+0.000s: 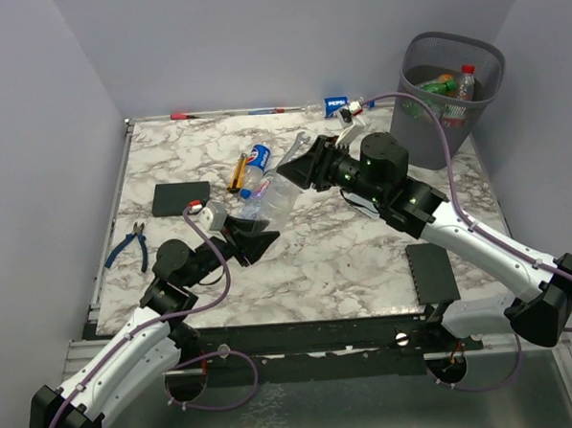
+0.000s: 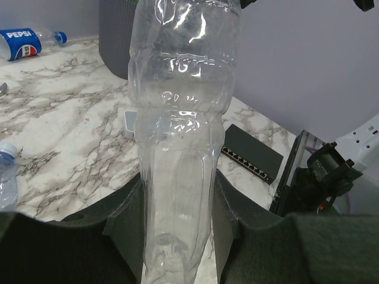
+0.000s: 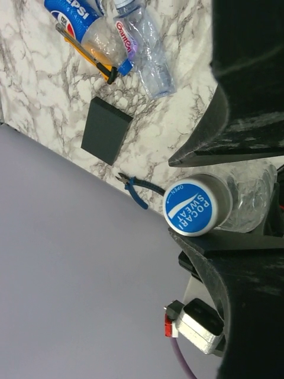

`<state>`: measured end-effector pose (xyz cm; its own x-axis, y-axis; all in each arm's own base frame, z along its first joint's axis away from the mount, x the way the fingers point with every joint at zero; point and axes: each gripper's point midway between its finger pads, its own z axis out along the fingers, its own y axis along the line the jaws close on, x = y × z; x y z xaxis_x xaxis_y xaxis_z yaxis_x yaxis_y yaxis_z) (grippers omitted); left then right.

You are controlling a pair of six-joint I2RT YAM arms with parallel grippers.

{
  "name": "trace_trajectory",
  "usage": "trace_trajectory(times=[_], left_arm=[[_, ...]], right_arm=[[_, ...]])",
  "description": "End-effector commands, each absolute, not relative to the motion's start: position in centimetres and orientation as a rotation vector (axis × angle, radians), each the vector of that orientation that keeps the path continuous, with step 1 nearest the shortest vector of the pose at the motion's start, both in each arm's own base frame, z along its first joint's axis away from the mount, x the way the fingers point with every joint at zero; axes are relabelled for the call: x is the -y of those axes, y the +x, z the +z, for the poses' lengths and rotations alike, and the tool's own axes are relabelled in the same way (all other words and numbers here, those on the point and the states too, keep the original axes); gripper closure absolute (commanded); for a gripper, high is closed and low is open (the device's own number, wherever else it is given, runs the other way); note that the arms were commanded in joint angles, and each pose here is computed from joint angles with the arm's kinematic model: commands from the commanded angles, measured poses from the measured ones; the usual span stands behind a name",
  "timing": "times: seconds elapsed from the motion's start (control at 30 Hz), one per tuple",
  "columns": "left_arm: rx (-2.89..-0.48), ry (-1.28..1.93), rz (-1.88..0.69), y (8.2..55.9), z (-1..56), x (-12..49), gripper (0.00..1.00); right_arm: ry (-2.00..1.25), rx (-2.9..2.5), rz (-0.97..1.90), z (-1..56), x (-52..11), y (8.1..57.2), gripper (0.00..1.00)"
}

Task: Put the plastic bottles in the bin
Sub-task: Pick up the plastic bottle at the center of the board, then place the plastic bottle in the trash bin.

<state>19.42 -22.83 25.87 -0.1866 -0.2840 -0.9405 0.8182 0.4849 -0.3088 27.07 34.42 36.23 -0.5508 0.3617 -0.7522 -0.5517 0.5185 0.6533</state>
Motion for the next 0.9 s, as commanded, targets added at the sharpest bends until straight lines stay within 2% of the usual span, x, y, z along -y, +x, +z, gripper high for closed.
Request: trace_trajectory(times=[0.0,0.07,0.13,0.17,0.3,0.4,0.53,0.7,0.87], left_arm=[[-1.402,0.501,-1.059,19.4,26.4,22.8,0.69],[-1.403,0.500,-1.060,19.4,26.4,22.8,0.69],[-1.408,0.493,-1.060,19.5,26.3,22.7,0.60],[-1.410,0.492,-1.062,19.4,26.3,22.8,0.50],[-1.449,0.447,-1.028,20.2,26.1,22.3,0.03],[-1.499,0.382,-0.943,21.4,26.0,21.2,0.01],[-1.526,0.241,-0.775,23.3,26.4,18.3,0.01],[-1.507,0.086,-0.621,24.7,26.9,15.0,0.01],[-1.520,-0.064,-0.446,25.7,26.3,11.3,0.01]], right_arm=[[-0.170,-1.848,1.196,35.0,-34.7,26.6,0.62],[-0.167,-1.831,1.202,35.3,-34.5,26.5,0.75],[-0.164,-1.815,1.204,35.8,-34.3,26.4,0.94],[-0.160,-1.812,1.201,36.0,-34.2,26.4,0.99],[-0.163,-1.787,1.183,37.2,-33.4,26.2,1.00],[-0.189,-1.752,1.076,39.6,-31.7,26.3,1.00],[-0.147,-1.641,0.704,46.3,-24.9,27.9,1.00],[0.136,-1.431,0.205,55.1,-13.5,30.3,1.00],[0.320,-1.261,-0.023,60.5,-6.2,33.7,1.00]])
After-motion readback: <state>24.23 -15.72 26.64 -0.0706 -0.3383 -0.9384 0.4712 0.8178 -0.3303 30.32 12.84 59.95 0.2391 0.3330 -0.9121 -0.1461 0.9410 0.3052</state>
